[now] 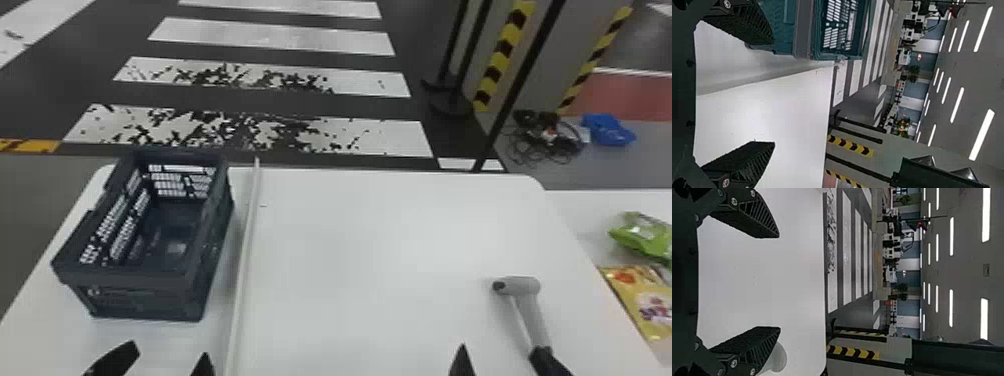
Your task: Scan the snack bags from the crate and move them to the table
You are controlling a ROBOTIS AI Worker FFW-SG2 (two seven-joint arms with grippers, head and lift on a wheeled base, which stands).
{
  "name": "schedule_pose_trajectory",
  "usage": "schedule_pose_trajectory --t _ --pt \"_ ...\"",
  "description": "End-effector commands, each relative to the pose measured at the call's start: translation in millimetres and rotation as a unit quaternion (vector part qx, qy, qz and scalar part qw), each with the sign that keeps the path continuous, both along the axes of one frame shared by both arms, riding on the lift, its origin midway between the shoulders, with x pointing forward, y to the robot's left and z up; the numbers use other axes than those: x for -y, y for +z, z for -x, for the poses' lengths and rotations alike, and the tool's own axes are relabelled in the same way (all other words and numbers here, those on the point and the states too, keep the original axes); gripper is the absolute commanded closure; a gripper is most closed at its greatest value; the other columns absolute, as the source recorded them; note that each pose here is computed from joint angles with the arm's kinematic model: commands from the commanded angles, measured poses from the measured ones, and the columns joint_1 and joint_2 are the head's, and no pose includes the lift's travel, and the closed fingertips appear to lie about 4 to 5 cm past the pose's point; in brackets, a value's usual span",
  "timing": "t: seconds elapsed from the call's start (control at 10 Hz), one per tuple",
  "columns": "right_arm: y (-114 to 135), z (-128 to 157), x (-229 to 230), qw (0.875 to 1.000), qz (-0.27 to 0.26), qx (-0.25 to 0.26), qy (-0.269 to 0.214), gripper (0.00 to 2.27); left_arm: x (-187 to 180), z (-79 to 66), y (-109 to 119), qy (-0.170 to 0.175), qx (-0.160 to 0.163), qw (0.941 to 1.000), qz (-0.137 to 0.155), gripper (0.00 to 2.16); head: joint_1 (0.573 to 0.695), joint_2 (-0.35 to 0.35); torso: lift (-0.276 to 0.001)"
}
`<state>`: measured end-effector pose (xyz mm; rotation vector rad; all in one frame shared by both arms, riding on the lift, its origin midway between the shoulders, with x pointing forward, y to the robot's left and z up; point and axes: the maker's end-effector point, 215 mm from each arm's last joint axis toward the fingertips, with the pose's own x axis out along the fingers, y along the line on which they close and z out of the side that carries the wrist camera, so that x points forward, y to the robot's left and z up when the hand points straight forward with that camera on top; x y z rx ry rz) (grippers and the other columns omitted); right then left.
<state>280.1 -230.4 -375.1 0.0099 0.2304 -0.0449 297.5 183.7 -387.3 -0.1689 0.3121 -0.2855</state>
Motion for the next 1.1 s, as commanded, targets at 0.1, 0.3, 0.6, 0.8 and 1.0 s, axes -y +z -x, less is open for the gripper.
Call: schedule_pose_trajectory --t 0.1,0.3,0.6,0.8,1.0 --pt "11.2 -1.1 2.8 1.0 -0.003 0.025 -0.008 0.17 -2.7 -3.1 9.4 0.002 0.018 0.9998 -0.006 0.08 0.695 -0.097 -0.095" --pt "20.1 0.8 3.9 0.999 -0.006 0.04 -0.009 0.17 -2.4 -3.7 11.6 0.002 0.022 0.9997 -0.01 0.08 0.695 -0.097 -0.095" --pt "31.8 4.6 4.6 0.998 -0.004 0.056 -0.009 0.17 -2.3 -3.4 10.8 0.001 0.022 0.9997 -0.01 0.08 0.695 -0.101 -0.095" --pt "33.5 5.7 5.0 0.998 -0.003 0.059 -0.009 0.17 -3.1 -3.3 8.8 0.002 0.02 0.9997 -0.012 0.08 0.695 -0.102 -0.095" --pt "35.4 6.5 5.1 0.998 -0.004 0.062 -0.009 0.17 -3.1 -3.5 8.5 0.001 0.021 0.9997 -0.012 0.08 0.695 -0.102 -0.095"
